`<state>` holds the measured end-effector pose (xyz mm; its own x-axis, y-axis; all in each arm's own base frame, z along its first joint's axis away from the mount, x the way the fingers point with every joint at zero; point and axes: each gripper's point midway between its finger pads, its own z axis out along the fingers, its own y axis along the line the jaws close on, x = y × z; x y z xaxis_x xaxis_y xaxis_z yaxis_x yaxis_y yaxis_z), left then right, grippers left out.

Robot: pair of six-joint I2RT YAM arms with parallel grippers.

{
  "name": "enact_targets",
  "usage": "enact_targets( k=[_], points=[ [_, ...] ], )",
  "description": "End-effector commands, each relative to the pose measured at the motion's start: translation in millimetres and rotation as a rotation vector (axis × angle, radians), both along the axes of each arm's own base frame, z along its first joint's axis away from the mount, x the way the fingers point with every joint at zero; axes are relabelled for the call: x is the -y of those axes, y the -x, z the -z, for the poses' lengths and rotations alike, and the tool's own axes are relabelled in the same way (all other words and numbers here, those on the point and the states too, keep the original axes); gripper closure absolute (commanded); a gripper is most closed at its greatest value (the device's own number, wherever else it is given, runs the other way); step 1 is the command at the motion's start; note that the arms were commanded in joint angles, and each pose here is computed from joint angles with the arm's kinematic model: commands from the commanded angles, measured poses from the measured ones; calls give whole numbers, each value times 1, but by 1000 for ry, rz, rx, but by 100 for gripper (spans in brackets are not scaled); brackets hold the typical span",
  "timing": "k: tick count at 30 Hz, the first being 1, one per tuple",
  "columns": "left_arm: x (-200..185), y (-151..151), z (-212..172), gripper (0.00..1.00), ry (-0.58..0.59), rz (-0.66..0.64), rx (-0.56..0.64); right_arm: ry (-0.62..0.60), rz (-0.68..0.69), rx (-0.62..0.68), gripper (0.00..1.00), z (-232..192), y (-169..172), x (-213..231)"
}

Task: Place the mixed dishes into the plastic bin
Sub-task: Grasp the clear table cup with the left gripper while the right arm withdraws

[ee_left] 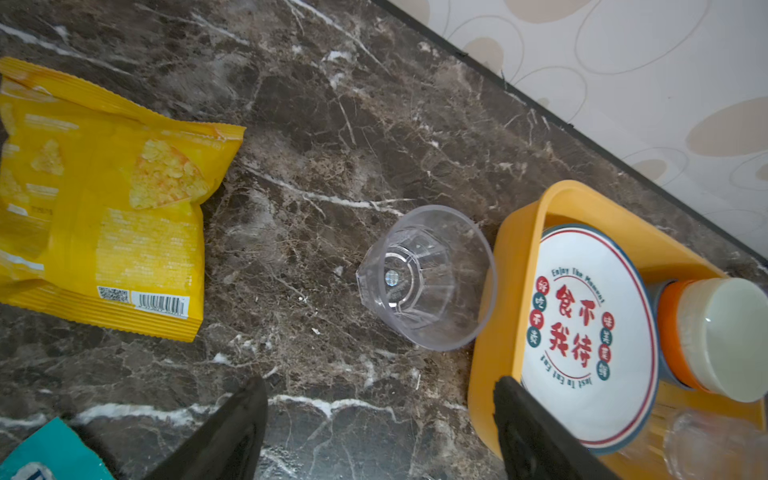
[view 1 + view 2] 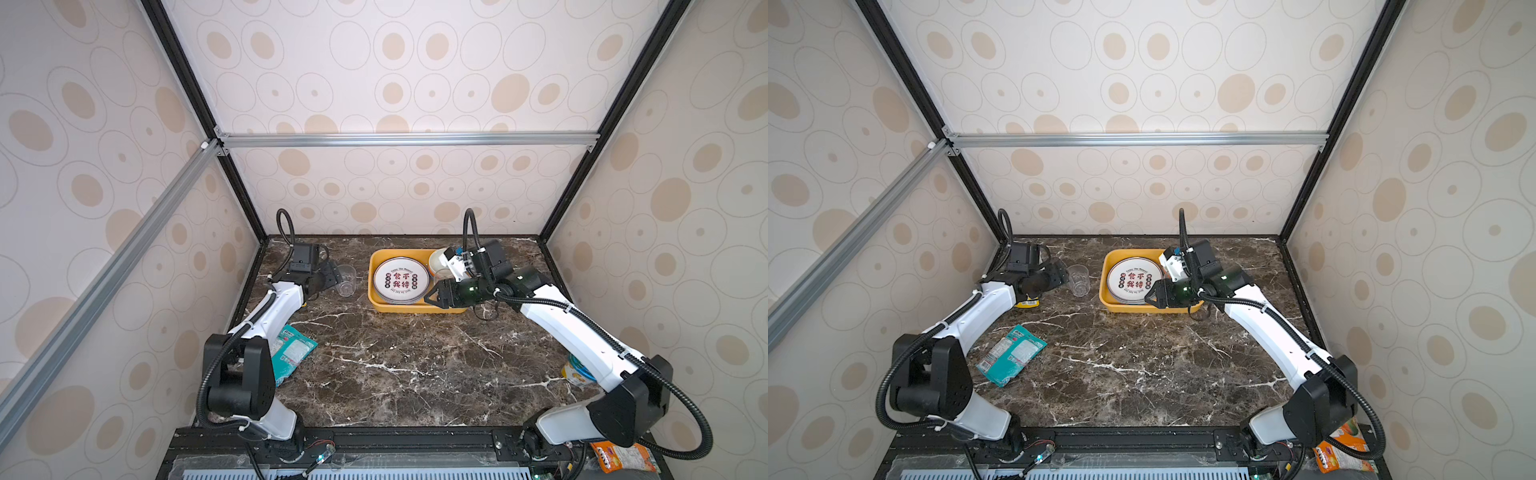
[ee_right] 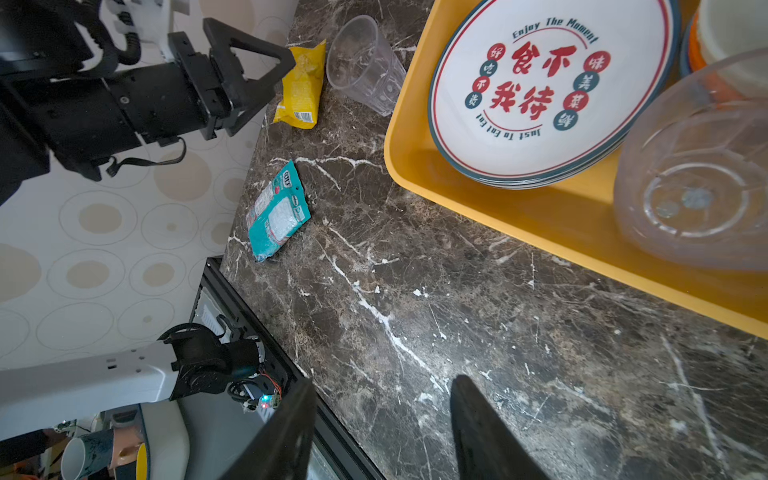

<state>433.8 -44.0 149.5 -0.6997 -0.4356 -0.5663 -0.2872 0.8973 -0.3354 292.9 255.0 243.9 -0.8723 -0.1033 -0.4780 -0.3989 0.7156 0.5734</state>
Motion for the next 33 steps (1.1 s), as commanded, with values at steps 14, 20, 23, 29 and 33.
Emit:
enact_targets(
  k=[14,20,23,29,33],
  points=[
    [-2,-61,27,41,-7,29,-58,0,-8,5,49,9,6,-6],
    [0,-70,37,49,-11,46,-83,18,2,7,49,11,4,-4],
    [2,-73,41,61,-2,57,-89,23,2,3,49,13,3,-4],
    [5,-73,50,73,7,74,-108,31,4,3,49,14,1,-4],
    [6,-70,53,80,8,78,-116,38,7,1,50,16,-1,-3]
  ],
)
